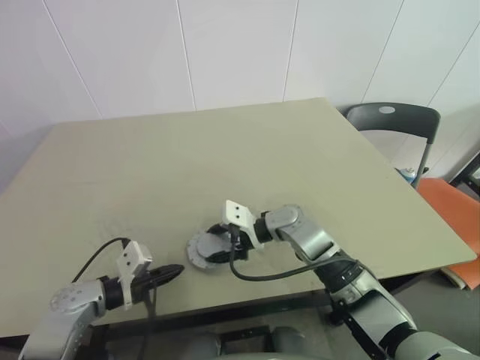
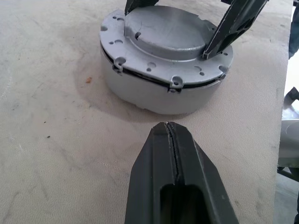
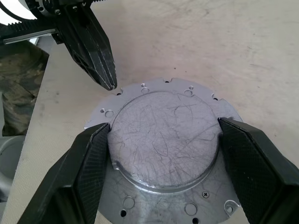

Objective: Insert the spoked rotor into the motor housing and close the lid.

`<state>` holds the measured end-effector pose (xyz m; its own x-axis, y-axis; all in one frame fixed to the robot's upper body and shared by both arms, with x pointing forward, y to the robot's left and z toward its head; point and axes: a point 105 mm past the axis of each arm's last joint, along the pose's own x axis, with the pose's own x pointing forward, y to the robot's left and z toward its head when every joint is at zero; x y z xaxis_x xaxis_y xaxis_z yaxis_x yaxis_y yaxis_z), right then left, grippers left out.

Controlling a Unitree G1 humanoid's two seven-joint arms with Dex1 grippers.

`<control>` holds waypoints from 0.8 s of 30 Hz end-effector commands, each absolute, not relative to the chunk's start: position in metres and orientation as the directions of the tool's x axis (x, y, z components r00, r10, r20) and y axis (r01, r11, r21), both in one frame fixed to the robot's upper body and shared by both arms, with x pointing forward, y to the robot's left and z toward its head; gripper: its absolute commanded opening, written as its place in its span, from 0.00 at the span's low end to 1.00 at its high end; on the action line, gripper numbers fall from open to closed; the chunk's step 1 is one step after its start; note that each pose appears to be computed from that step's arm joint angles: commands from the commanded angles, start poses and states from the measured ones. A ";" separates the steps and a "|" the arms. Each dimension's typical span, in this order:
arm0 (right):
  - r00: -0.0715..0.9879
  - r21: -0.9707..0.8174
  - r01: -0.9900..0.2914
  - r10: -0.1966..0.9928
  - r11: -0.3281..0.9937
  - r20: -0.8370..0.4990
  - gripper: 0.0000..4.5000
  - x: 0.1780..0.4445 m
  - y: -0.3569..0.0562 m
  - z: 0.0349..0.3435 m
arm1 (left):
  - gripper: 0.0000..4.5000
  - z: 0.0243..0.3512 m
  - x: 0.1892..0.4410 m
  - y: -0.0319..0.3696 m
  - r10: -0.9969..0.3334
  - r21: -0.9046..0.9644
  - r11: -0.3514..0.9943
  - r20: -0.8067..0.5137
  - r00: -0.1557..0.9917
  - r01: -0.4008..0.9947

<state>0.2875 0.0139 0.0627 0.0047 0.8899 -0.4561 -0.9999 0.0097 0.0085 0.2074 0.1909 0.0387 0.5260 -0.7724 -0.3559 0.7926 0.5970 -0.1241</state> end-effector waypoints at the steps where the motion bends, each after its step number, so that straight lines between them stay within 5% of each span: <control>1: 0.036 -0.040 -0.999 0.887 0.019 -0.460 0.73 0.295 0.011 0.071 | 0.00 0.045 0.209 0.191 -0.776 -0.096 0.587 -0.348 0.526 0.804; 24: 0.044 0.016 -0.998 0.898 0.057 -0.439 0.73 0.288 0.018 0.068 | 0.00 0.043 0.206 0.193 -0.774 -0.103 0.588 -0.358 0.522 0.802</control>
